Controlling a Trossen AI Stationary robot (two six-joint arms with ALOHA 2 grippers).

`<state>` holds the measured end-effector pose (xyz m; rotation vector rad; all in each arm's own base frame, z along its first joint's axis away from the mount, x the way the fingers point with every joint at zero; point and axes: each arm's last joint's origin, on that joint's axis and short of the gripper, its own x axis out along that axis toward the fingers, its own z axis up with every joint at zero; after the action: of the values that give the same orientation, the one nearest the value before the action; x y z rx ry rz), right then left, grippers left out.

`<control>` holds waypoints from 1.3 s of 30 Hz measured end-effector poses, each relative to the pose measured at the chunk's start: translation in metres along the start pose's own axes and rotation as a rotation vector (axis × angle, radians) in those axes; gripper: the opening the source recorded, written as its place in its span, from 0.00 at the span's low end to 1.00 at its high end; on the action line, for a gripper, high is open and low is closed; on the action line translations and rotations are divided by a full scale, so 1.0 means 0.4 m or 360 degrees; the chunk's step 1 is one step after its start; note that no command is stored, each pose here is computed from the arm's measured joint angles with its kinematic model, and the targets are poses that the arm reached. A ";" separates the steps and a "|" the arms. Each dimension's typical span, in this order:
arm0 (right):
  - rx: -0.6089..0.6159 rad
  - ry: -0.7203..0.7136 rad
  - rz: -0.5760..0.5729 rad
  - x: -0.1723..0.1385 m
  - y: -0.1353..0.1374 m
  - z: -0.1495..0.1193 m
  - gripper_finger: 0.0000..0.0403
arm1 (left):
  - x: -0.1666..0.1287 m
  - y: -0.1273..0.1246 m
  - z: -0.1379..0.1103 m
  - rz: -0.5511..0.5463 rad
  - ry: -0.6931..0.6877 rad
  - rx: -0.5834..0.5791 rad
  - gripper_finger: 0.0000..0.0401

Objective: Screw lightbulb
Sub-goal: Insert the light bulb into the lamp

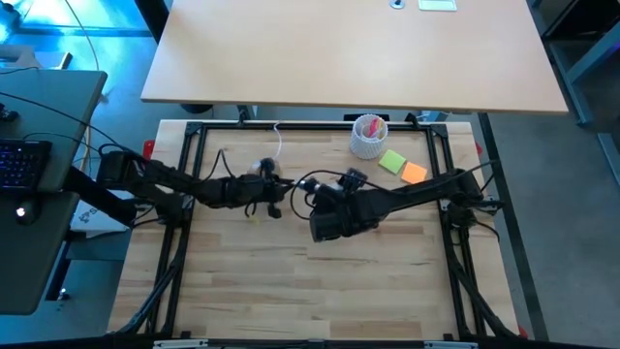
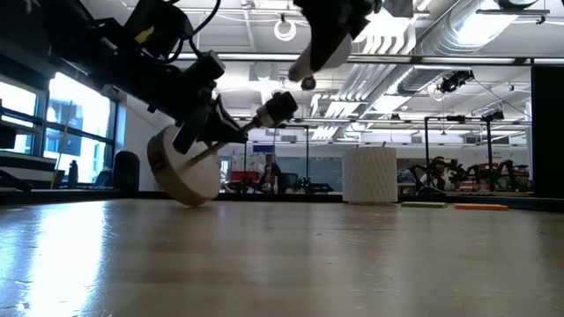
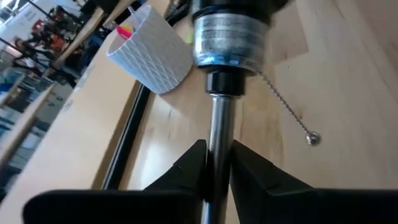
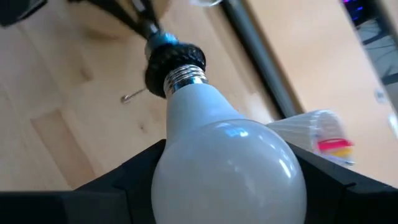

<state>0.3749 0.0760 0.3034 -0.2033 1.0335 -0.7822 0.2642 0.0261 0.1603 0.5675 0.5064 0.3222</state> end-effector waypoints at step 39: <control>0.0131 -0.0337 0.0101 -0.219 -0.017 0.014 0.65 | 0.054 0.010 -0.118 -0.0414 -0.0386 -0.1144 0.41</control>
<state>0.3521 0.1284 0.3706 -0.1778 0.8028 -0.7278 0.2561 0.0587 0.1205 -0.1587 0.1976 0.1642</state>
